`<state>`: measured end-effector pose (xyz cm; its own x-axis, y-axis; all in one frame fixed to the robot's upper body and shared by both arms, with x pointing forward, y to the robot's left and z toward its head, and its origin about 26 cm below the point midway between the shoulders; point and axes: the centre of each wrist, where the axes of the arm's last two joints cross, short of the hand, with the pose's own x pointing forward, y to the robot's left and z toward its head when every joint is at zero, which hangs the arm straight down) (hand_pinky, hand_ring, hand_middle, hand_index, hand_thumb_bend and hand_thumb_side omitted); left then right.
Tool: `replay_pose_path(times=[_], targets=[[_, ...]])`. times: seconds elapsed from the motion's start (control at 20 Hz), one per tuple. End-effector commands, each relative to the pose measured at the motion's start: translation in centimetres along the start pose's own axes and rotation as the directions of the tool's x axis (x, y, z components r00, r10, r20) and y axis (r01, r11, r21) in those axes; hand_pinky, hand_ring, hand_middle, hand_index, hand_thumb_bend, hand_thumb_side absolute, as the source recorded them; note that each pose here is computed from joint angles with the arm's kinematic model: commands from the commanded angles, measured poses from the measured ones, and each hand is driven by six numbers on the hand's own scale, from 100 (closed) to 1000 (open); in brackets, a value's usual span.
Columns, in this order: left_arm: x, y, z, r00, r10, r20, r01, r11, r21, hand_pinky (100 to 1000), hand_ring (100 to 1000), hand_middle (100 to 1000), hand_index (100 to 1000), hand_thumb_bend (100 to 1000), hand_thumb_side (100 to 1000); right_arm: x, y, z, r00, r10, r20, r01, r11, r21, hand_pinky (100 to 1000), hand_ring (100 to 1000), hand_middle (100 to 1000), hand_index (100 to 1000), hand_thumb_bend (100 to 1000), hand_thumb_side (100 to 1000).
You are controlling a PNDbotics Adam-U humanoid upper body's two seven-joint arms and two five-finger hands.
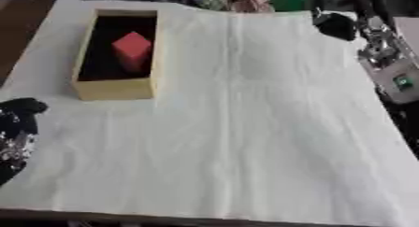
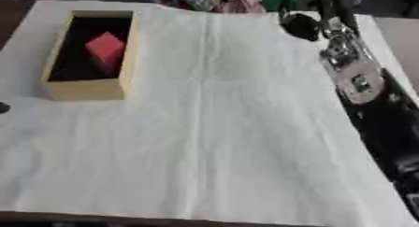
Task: Pick up objects on the table and place them in the box.
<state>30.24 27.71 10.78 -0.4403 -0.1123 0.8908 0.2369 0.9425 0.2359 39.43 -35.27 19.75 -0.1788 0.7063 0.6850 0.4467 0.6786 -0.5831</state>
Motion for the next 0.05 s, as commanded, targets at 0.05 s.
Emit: replay_pose_path(times=[0.05], targets=[[0.43,0.48,-0.05,1.0,-0.015,0.013,0.014,1.0,0.016,1000,812,684,762,100,269,-0.32,-2.43,-0.33,0.999,-0.039,-0.006,0.038,0.995,-0.095,702,1000,818,958,100,100]])
